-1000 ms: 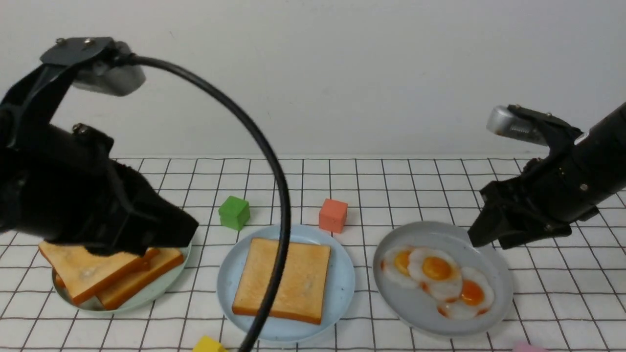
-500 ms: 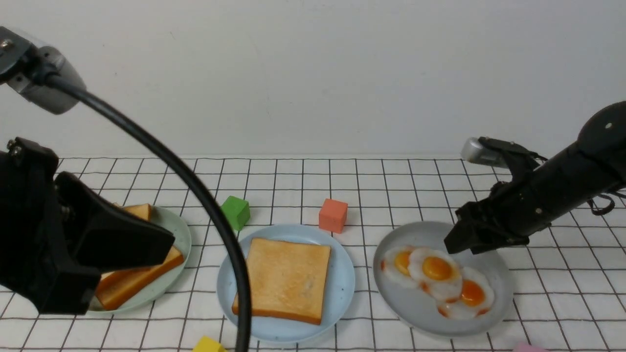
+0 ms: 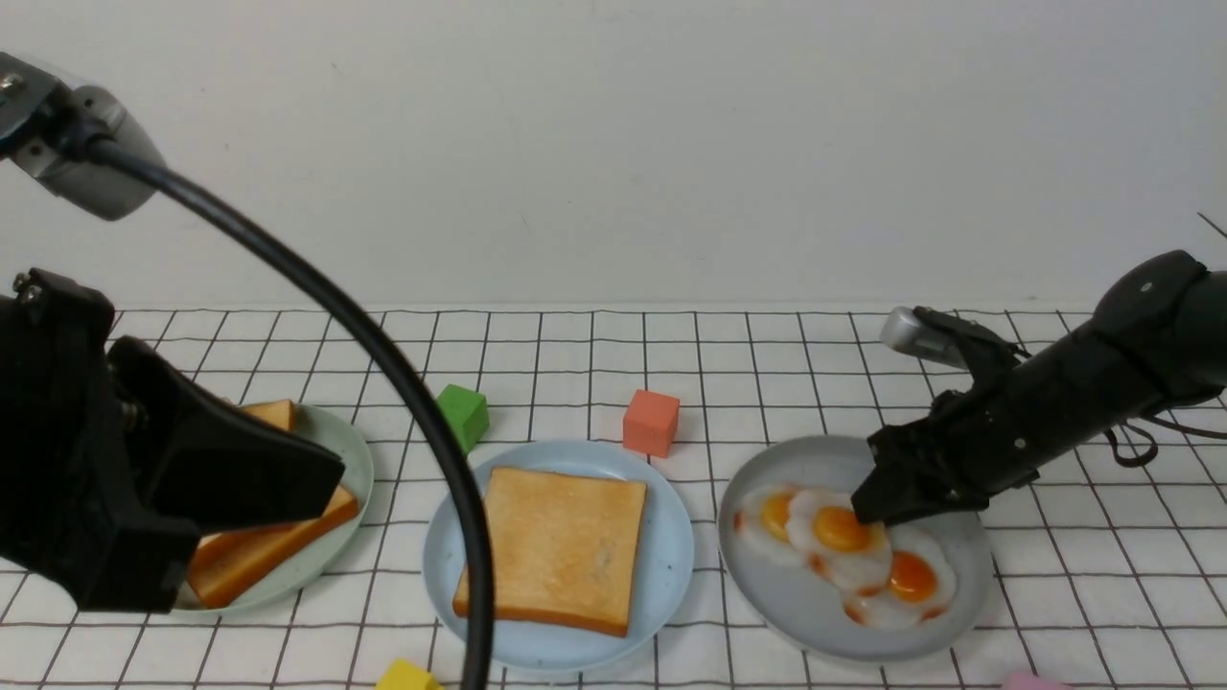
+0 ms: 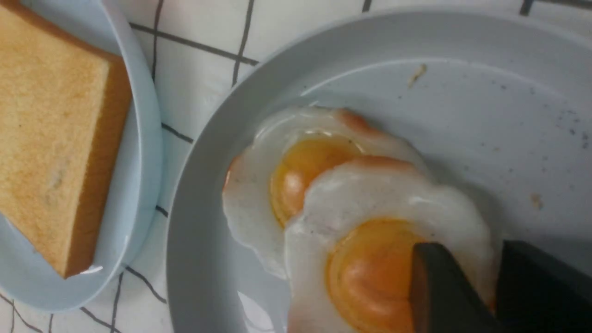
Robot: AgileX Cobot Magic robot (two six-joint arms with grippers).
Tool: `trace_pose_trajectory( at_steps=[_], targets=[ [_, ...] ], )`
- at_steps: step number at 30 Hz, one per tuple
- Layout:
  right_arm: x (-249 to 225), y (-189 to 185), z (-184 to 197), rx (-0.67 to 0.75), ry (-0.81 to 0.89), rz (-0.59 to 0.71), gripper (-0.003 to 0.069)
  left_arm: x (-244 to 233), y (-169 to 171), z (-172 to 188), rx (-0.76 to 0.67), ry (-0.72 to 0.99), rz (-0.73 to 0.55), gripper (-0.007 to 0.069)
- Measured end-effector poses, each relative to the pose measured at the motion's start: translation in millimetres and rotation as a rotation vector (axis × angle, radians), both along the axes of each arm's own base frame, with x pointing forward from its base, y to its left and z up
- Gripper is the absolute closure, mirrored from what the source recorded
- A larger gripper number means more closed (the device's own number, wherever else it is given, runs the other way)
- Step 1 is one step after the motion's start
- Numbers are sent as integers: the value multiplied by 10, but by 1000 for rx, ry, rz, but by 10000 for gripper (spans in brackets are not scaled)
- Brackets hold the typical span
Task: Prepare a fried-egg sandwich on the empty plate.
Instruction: Use the right arm to grab a fried egg, then use the right arm to place the fried egg on the slice of bread in the middle
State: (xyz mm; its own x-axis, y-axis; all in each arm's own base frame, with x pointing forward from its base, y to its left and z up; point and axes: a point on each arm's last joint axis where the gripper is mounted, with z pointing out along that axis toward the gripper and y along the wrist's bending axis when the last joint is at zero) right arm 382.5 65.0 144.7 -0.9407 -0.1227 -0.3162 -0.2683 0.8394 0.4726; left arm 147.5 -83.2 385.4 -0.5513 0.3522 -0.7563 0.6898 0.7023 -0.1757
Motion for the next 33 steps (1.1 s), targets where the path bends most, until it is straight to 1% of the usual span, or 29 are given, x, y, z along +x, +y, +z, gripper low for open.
trace_pose_trajectory(
  at_steps=[2,3,4,10,14,16,19,21,22,23,25,26,28,29,31,33],
  targets=[
    [-2,-9,0,-13,-5,6,608,0,0,-5,-1,3,2,638],
    [-3,-13,15,-14,-9,6,633,0,0,-3,-1,3,2,638],
    [-3,-29,32,-16,-14,4,642,0,0,-3,-1,3,2,638],
    [-3,-141,164,-23,-46,-19,642,0,1,-6,0,3,2,638],
    [-21,-196,354,-26,-90,-33,642,4,10,-13,14,0,5,638],
    [-30,-183,513,-21,-121,-22,642,4,14,-16,21,0,5,638],
    [-17,-47,798,-1,-181,4,642,-18,32,-32,39,25,15,638],
    [0,151,969,20,-220,35,642,-63,65,-29,52,41,42,638],
    [-6,311,1032,37,-231,57,642,-108,89,-13,53,42,64,638],
    [-8,371,1055,42,-239,68,642,-113,97,-11,54,45,75,638],
    [-43,783,1160,85,-270,124,642,-222,170,34,54,37,148,638],
    [-51,896,1169,101,-272,137,642,-261,196,50,57,28,169,638],
    [-86,1246,1189,133,-287,196,642,-348,255,80,52,21,227,638],
    [-93,1440,1138,146,-278,228,642,-414,296,101,53,10,260,638],
    [-106,1675,1068,153,-271,271,642,-485,348,116,60,3,302,638],
    [-90,1877,886,148,-241,302,642,-567,399,124,73,0,335,638]
  ],
)
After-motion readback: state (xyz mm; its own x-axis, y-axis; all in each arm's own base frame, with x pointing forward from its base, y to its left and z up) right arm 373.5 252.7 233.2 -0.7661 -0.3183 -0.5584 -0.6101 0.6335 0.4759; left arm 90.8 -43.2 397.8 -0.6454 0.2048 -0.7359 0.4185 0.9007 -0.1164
